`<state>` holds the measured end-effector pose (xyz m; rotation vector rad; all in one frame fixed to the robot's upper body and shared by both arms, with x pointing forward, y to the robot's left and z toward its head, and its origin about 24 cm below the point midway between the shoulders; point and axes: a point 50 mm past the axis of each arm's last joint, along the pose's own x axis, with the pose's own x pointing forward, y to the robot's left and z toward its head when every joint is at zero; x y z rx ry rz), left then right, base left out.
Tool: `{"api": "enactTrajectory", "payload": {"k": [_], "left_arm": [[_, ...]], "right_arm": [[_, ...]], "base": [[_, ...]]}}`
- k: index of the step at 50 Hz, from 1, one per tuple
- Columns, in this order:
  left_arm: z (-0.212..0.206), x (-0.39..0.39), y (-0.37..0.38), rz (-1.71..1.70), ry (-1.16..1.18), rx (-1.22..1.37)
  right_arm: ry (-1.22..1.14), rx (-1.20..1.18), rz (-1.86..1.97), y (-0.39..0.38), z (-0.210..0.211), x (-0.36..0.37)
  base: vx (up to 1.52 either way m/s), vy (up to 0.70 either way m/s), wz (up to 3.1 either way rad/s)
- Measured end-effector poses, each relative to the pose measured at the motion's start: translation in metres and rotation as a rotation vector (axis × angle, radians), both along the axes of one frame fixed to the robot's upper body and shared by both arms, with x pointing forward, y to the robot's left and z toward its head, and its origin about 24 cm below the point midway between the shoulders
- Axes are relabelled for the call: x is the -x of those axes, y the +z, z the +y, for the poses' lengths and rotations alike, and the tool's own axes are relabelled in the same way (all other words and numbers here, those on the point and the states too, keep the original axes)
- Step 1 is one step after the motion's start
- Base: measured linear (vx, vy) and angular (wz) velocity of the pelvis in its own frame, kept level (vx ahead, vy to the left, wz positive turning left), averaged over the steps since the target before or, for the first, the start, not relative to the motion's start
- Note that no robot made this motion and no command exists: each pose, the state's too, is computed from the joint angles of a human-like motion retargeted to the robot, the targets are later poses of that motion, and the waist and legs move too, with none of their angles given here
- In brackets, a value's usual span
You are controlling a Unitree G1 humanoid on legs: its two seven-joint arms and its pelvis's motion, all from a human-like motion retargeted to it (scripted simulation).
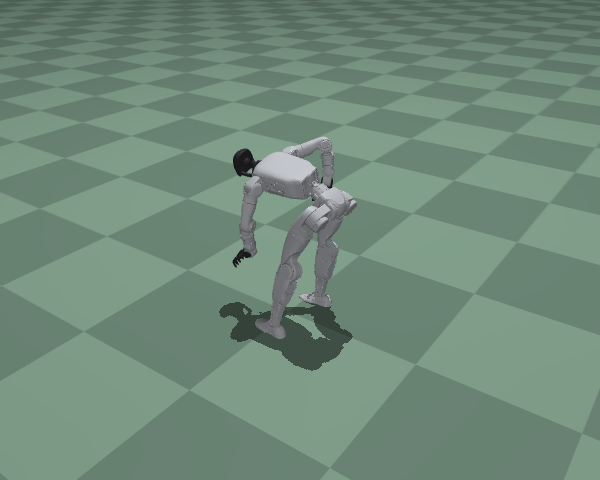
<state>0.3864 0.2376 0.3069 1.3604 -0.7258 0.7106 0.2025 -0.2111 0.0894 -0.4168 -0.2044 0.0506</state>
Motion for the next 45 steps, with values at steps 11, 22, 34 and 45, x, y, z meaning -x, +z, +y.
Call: {"api": "enactTrajectory", "payload": {"k": [11, 22, 34, 45], "left_arm": [[-0.042, 0.027, -0.122, 0.198, -0.312, 0.240], [-0.051, 0.104, -0.162, 0.322, -0.560, 0.343], [-0.031, 0.158, -0.131, 0.346, -0.647, 0.279], [-0.028, 0.184, -0.134, 0.423, -0.722, 0.345]], "right_arm": [[-0.292, 0.181, 0.207, -0.067, -0.037, 0.009], [-0.295, 0.307, 0.544, -0.135, -0.047, 0.052], [-0.295, 0.337, 0.806, -0.169, -0.062, 0.080], [-0.404, 0.366, 1.041, -0.202, -0.076, 0.121]], "base": [[0.05, 0.08, 0.05], [0.24, 0.04, -0.15], [0.26, 0.04, -0.14], [0.13, 0.01, 0.01]]}}
